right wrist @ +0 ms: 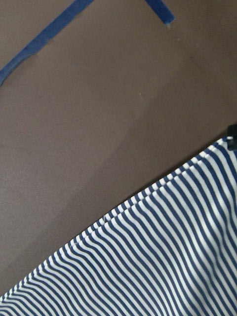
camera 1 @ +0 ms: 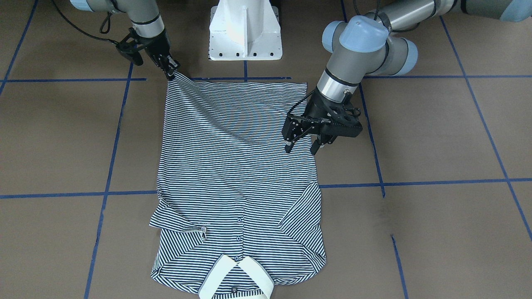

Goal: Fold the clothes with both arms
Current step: 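Move the left gripper to the other hem corner and grasp both corners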

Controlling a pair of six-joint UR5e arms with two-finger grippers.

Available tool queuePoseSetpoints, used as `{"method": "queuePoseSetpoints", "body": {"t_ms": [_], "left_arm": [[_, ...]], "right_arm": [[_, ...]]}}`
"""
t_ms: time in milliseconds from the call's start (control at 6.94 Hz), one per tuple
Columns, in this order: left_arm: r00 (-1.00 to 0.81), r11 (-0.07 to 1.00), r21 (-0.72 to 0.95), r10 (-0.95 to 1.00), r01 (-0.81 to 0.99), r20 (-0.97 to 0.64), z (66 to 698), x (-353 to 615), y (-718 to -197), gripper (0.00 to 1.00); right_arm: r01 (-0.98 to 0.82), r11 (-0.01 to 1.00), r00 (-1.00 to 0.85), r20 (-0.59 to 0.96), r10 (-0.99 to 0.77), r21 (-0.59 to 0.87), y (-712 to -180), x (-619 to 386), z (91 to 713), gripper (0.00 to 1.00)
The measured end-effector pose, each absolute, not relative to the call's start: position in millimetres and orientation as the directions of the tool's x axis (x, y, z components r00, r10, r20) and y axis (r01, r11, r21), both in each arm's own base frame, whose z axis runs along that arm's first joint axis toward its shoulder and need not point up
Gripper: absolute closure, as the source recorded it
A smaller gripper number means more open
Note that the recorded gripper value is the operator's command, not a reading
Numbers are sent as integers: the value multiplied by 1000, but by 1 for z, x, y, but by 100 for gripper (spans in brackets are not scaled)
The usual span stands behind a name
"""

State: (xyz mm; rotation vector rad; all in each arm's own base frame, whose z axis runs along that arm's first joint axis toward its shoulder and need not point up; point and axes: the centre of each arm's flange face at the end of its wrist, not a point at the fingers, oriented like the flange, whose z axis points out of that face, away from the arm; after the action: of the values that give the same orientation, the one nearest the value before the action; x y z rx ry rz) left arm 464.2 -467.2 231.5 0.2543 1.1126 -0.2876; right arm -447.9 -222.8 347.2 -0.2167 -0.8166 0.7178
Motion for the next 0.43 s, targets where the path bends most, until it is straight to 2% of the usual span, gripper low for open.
{"method": "queuePoseSetpoints", "body": {"t_ms": [288, 432], "left_arm": [[440, 945, -79, -220, 316, -871, 253, 515, -343, 23], [472, 948, -105, -244, 301, -847, 278, 524, -299, 23]], "right_arm": [[-482, 749, 474, 584, 659, -454, -219, -446, 344, 100], [-479, 750, 475, 584, 658, -456, -218, -445, 343, 100]]}}
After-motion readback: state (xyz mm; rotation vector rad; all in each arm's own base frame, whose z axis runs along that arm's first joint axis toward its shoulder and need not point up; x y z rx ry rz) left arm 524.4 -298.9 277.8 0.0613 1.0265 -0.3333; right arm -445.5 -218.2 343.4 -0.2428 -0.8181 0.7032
